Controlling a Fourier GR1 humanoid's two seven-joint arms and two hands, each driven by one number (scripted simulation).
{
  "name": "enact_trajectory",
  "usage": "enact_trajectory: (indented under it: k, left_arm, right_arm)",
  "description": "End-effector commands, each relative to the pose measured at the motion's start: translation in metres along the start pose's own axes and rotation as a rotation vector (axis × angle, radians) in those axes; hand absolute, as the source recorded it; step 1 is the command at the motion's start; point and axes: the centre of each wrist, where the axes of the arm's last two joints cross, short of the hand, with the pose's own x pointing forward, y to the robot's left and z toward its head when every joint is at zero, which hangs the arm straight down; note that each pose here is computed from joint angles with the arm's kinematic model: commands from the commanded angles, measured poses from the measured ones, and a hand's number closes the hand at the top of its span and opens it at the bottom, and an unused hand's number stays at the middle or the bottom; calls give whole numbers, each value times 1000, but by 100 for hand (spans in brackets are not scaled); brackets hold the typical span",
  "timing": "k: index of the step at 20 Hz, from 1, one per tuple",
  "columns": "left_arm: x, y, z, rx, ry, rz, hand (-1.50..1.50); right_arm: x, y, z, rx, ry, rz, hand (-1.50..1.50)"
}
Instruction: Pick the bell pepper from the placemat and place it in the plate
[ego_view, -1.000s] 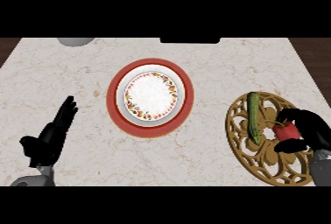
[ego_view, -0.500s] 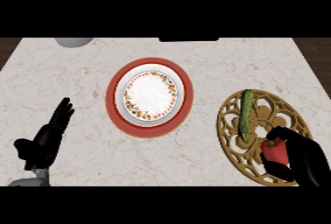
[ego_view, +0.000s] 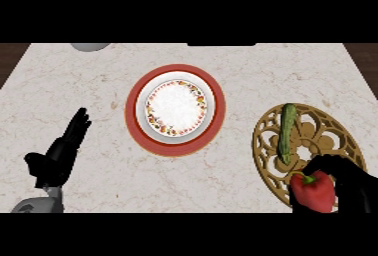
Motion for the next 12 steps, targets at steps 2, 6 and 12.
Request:
enact_trajectory:
  k: [2, 6, 12]
  left_arm:
    - [13, -13, 0, 13, -6, -3, 0]
    - [10, -1, -9, -4, -11, -5, 0]
    - [5, -10, -19, 0, -18, 8, 0]
  right_arm:
    - [33, -30, 7, -129, -27, -9, 150]
    - [78, -19, 0, -94, -104, -63, 150]
    - [106, -14, -51, -57, -108, -54, 150]
